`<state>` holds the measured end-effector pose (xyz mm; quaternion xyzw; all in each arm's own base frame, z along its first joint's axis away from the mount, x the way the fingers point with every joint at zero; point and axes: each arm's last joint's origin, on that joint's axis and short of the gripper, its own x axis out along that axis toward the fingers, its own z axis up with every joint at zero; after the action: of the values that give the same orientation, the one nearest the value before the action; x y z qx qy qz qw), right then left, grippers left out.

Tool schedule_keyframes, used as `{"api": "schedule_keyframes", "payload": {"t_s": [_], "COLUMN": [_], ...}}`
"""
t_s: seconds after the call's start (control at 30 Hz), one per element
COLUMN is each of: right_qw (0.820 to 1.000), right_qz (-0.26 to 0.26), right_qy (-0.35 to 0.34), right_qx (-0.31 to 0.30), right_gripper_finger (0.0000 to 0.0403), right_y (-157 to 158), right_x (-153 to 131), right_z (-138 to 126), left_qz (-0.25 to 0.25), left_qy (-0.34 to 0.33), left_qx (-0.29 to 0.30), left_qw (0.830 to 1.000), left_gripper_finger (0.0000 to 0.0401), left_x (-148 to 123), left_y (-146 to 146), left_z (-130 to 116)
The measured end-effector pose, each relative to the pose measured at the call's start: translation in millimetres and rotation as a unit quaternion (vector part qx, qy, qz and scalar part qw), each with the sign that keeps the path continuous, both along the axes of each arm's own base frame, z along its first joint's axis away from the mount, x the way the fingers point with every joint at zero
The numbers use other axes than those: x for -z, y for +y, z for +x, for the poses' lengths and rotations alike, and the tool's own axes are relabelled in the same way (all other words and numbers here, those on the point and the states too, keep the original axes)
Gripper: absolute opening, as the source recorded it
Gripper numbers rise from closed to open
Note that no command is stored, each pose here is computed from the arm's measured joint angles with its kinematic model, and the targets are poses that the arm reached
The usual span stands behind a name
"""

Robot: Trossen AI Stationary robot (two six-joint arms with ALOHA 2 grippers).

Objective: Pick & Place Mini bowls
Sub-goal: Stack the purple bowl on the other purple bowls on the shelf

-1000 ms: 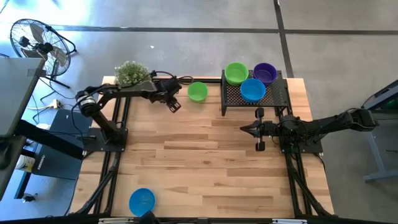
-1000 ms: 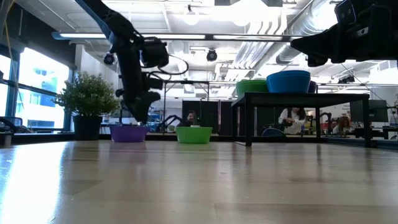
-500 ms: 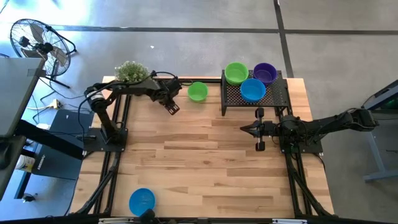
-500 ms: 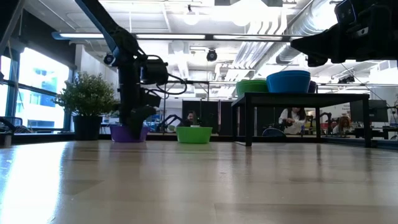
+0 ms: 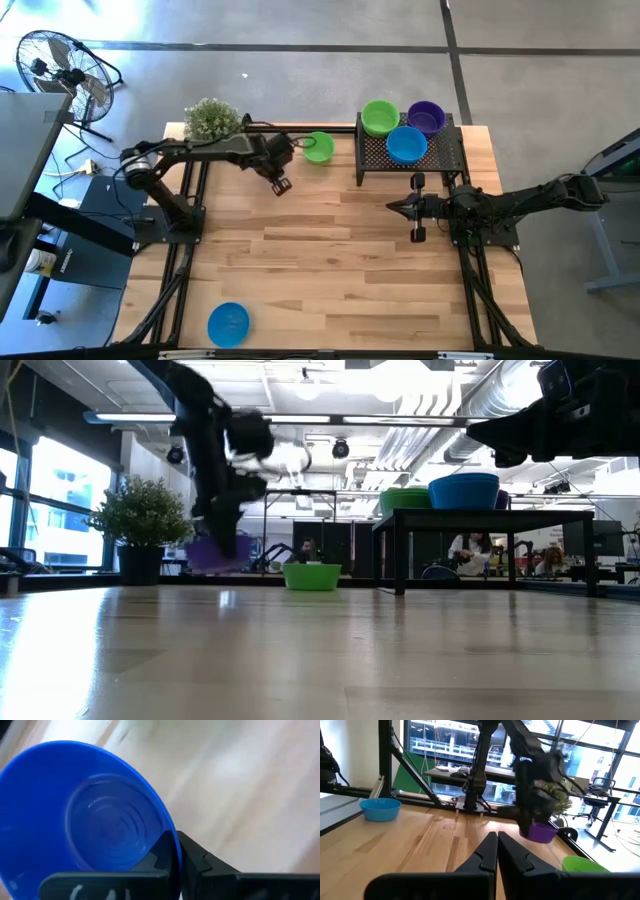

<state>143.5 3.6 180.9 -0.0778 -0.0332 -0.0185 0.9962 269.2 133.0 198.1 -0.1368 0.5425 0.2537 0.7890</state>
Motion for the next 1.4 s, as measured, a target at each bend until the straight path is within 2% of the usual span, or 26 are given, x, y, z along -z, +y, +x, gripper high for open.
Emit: {"api": "schedule_keyframes", "payload": {"t_s": [0.1, 0.23, 0.37, 0.5, 0.67, 0.8, 0.9, 1.03, 1.2, 1.4], "right_qw": [1.0, 1.0, 1.0, 1.0, 1.0, 1.0, 1.0, 1.0, 1.0, 1.0], "right_qz": [0.0, 0.0, 0.0, 0.0, 0.001, 0.002, 0.002, 0.002, 0.003, 0.003], "right_qy": [0.0, 0.003, 0.003, 0.003, 0.004, 0.004, 0.004, 0.004, 0.004, 0.005], "right_qx": [0.001, 0.005, 0.005, 0.01, 0.015, 0.016, 0.016, 0.016, 0.015, 0.015], "right_gripper_finger": [0.0001, 0.0002, 0.0001, 0.0002, 0.0001, 0.0001, 0.0001, 0.0001, 0.0002, 0.0001], "right_y": [0, 0, 0, -1, -1, -1, -1, -1, -1, -1], "right_x": [0, 1, 1, 1, 1, 1, 1, 1, 1, 1], "right_z": [0, 0, 0, 0, 0, 0, 0, 0, 0, 0], "left_qz": [0.008, -0.006, -0.008, -0.009, -0.016, -0.029, -0.024, -0.046, -0.056, -0.057], "left_qy": [-0.033, -0.099, -0.182, -0.254, -0.281, -0.266, -0.273, -0.263, -0.233, -0.213], "left_qx": [0.043, 0.104, 0.167, 0.192, 0.19, 0.187, 0.206, 0.232, 0.232, 0.237], "left_qw": [0.998, 0.99, 0.969, 0.948, 0.941, 0.945, 0.939, 0.935, 0.943, 0.946], "left_gripper_finger": [0.0007, 0.0004, 0.0003, 0.0003, 0.0003, 0.0003, 0.0003, 0.0003, 0.0006, 0.0066], "left_x": [-7, -12, -14, -14, 0, 11, 12, 18, 21, 20], "left_y": [-29, -71, -110, -135, -141, -140, -141, -143, -143, -143], "left_z": [15, 37, 61, 79, 94, 103, 117, 126, 129, 125]}}
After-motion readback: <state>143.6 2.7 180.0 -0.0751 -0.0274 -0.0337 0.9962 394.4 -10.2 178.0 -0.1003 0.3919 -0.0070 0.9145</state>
